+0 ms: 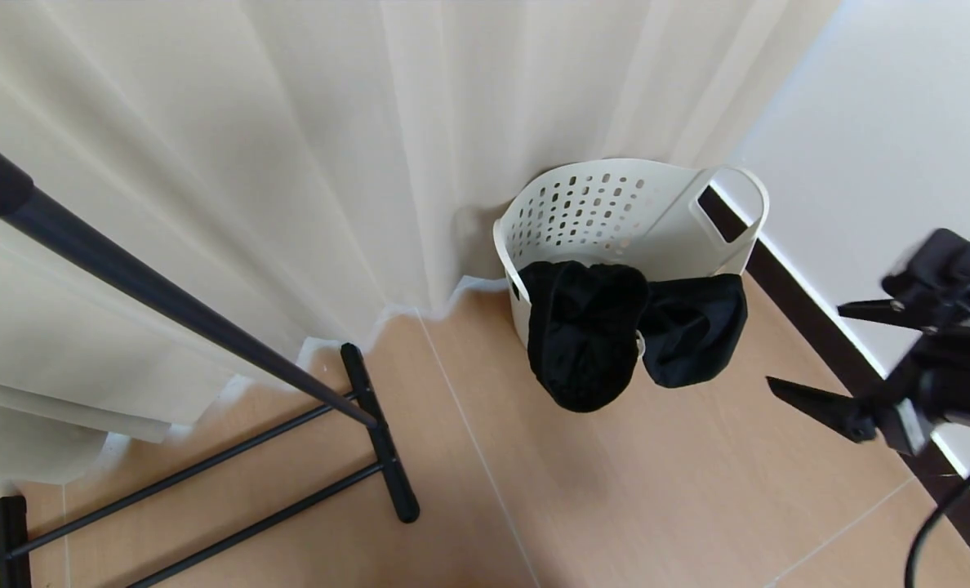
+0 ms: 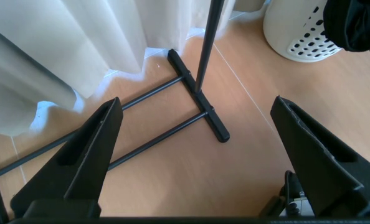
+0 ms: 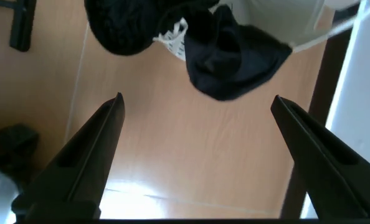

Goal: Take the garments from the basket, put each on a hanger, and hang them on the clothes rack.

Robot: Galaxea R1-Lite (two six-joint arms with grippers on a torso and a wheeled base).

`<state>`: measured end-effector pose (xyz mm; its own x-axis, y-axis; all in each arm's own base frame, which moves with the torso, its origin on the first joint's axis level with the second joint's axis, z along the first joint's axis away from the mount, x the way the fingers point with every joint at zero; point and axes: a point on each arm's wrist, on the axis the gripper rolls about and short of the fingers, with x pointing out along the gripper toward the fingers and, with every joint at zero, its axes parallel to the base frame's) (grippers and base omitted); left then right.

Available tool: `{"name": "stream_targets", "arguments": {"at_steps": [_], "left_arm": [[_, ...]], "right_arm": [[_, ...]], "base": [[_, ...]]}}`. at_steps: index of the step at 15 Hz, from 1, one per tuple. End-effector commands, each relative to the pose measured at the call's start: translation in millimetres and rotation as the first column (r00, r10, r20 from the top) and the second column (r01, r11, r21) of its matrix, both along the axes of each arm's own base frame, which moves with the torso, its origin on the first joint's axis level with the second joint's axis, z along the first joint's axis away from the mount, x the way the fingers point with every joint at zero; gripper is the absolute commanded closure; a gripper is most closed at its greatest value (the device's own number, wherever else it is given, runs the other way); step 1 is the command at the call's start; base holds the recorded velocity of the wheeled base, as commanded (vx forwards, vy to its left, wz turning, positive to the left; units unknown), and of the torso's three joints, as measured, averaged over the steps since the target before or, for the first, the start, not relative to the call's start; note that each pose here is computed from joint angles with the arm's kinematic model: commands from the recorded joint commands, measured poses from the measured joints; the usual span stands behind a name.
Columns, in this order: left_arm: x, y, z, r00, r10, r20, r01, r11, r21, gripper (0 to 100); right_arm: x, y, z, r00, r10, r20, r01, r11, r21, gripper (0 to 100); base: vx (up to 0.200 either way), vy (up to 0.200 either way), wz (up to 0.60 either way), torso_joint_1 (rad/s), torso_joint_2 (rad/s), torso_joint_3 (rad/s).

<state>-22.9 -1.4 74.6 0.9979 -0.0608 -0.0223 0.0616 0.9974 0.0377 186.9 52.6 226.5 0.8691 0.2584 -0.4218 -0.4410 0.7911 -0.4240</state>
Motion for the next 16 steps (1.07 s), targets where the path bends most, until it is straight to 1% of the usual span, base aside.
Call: {"name": "stream_targets", "arguments": {"at_steps": [1, 2, 3, 5, 6, 7, 8, 9, 10, 14, 16], "left_arm": [[0.1, 0.0, -0.1, 1.000, -0.001, -0.001, 0.001, 1.000, 0.001, 0], [0.0, 0.0, 0.3, 1.000, -0.001, 0.001, 0.001, 1.000, 0.001, 0], [0.0, 0.0, 0.3, 1.000, 0.001, 0.001, -0.001, 1.000, -0.001, 0], [0.0, 0.0, 0.3, 1.000, 0.001, 0.001, -0.001, 1.000, 0.001, 0], [0.1, 0.0, -0.1, 1.000, 0.001, -0.001, -0.001, 1.000, 0.001, 0], [0.0, 0.0, 0.3, 1.000, 0.001, 0.001, -0.001, 1.000, 0.001, 0], [0.0, 0.0, 0.3, 1.000, 0.001, 0.001, -0.001, 1.000, 0.001, 0], [0.0, 0.0, 0.3, 1.000, 0.001, 0.001, -0.001, 1.000, 0.001, 0], [0.1, 0.0, -0.1, 1.000, 0.000, -0.001, 0.000, 1.000, -0.001, 0], [-0.2, 0.0, 0.3, 1.000, 0.001, 0.002, -0.001, 1.000, 0.001, 0], [-0.2, 0.0, 0.3, 1.000, -0.001, 0.002, 0.001, 1.000, 0.001, 0]], "right_arm": [[85.0, 49.1, -13.6, 0.997, 0.064, -0.040, -0.071, 0.977, -0.199, 0], [97.9, 57.4, -13.5, 0.997, 0.068, -0.027, -0.072, 0.968, -0.239, 0], [125.1, 76.9, -13.9, 0.996, 0.089, -0.002, -0.086, 0.953, -0.290, 0], [156.1, 102.8, -22.1, 0.992, 0.126, 0.015, -0.114, 0.935, -0.336, 0], [168.9, 112.6, -25.2, 0.993, 0.114, 0.029, -0.096, 0.930, -0.355, 0], [173.7, 117.1, -26.0, 0.994, 0.103, 0.039, -0.081, 0.927, -0.367, 0], [185.0, 124.8, -26.9, 0.996, 0.069, 0.065, -0.038, 0.920, -0.390, 0], [185.0, 124.8, -26.9, 0.996, 0.069, 0.065, -0.038, 0.920, -0.390, 0], [195.0, 132.7, -27.9, 0.995, 0.049, 0.087, -0.011, 0.919, -0.395, 0], [202.2, 138.0, -36.8, 0.996, 0.033, 0.082, 0.002, 0.916, -0.402, 0], [213.3, 143.1, -44.8, 0.996, 0.011, 0.086, 0.026, 0.912, -0.408, 0]], "base": [[0.000, 0.000, 0.00, 0.000, 0.00, 0.000], [0.000, 0.000, 0.00, 0.000, 0.00, 0.000], [0.000, 0.000, 0.00, 0.000, 0.00, 0.000], [0.000, 0.000, 0.00, 0.000, 0.00, 0.000], [0.000, 0.000, 0.00, 0.000, 0.00, 0.000], [0.000, 0.000, 0.00, 0.000, 0.00, 0.000], [0.000, 0.000, 0.00, 0.000, 0.00, 0.000], [0.000, 0.000, 0.00, 0.000, 0.00, 0.000], [0.000, 0.000, 0.00, 0.000, 0.00, 0.000], [0.000, 0.000, 0.00, 0.000, 0.00, 0.000], [0.000, 0.000, 0.00, 0.000, 0.00, 0.000]]}}
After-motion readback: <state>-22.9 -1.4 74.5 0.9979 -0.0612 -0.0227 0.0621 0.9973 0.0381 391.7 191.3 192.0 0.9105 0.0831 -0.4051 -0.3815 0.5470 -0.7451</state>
